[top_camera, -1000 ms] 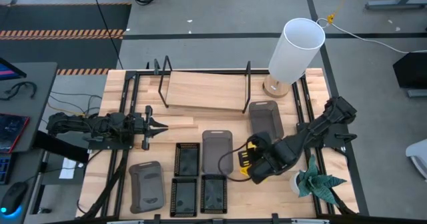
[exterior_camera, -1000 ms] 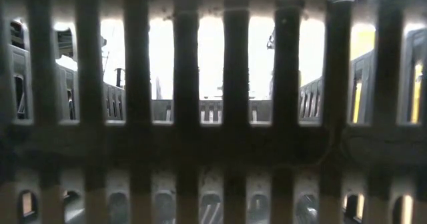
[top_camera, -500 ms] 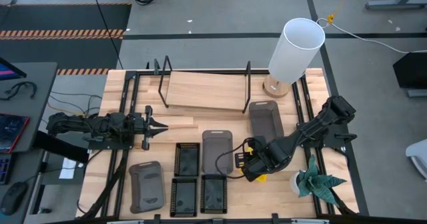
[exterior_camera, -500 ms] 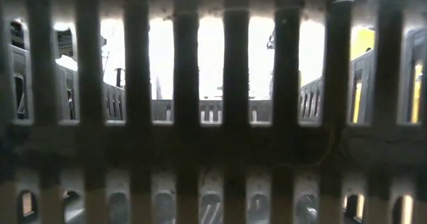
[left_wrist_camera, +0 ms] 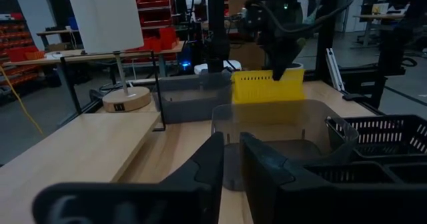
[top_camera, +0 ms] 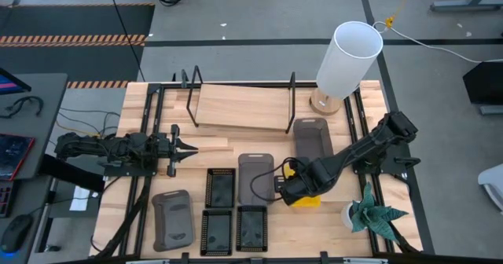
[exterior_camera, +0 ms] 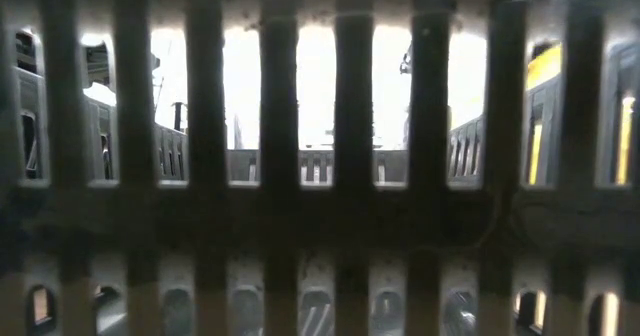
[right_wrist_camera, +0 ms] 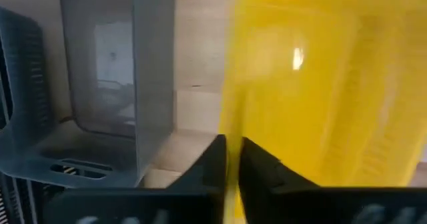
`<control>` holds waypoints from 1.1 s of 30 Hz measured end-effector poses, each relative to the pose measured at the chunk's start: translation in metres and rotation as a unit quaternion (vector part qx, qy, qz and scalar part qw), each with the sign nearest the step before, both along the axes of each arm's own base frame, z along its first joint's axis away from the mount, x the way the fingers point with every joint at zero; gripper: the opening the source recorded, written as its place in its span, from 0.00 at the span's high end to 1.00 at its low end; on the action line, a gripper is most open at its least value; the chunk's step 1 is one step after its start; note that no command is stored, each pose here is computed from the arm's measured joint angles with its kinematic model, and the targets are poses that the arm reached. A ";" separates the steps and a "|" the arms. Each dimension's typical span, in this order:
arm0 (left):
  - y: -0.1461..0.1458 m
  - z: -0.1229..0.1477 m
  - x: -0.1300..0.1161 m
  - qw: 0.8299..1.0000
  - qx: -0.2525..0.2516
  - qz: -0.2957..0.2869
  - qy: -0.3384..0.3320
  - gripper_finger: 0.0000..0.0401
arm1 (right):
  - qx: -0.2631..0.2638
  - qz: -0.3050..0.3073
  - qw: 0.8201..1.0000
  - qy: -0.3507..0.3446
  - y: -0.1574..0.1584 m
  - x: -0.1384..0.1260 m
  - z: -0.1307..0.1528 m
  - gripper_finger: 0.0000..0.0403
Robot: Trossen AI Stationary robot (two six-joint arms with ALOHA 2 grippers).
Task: Stack baskets on shelf by color
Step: Stack the top yellow bin on top of the other stacked yellow bins
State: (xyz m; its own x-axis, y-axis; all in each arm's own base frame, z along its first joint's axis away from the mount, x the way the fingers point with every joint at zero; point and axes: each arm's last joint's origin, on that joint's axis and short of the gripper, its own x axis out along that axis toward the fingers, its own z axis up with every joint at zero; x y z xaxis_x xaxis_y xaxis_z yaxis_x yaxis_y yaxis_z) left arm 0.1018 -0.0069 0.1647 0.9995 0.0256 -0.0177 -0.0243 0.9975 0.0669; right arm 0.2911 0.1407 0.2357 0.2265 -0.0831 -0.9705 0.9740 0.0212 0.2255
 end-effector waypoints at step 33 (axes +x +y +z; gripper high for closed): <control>0.000 0.000 0.000 1.000 0.000 0.000 0.000 0.85 | 0.035 0.035 0.996 0.080 -0.019 -0.001 0.026 0.97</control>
State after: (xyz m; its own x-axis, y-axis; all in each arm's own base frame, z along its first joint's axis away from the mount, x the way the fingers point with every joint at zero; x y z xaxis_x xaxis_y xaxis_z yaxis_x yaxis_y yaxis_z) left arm 0.1018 -0.0069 0.1648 0.9995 0.0260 -0.0172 -0.0248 0.9975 0.0669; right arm 0.2897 0.1217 0.2613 0.0716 -0.0039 -0.9974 0.9942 0.0805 0.0711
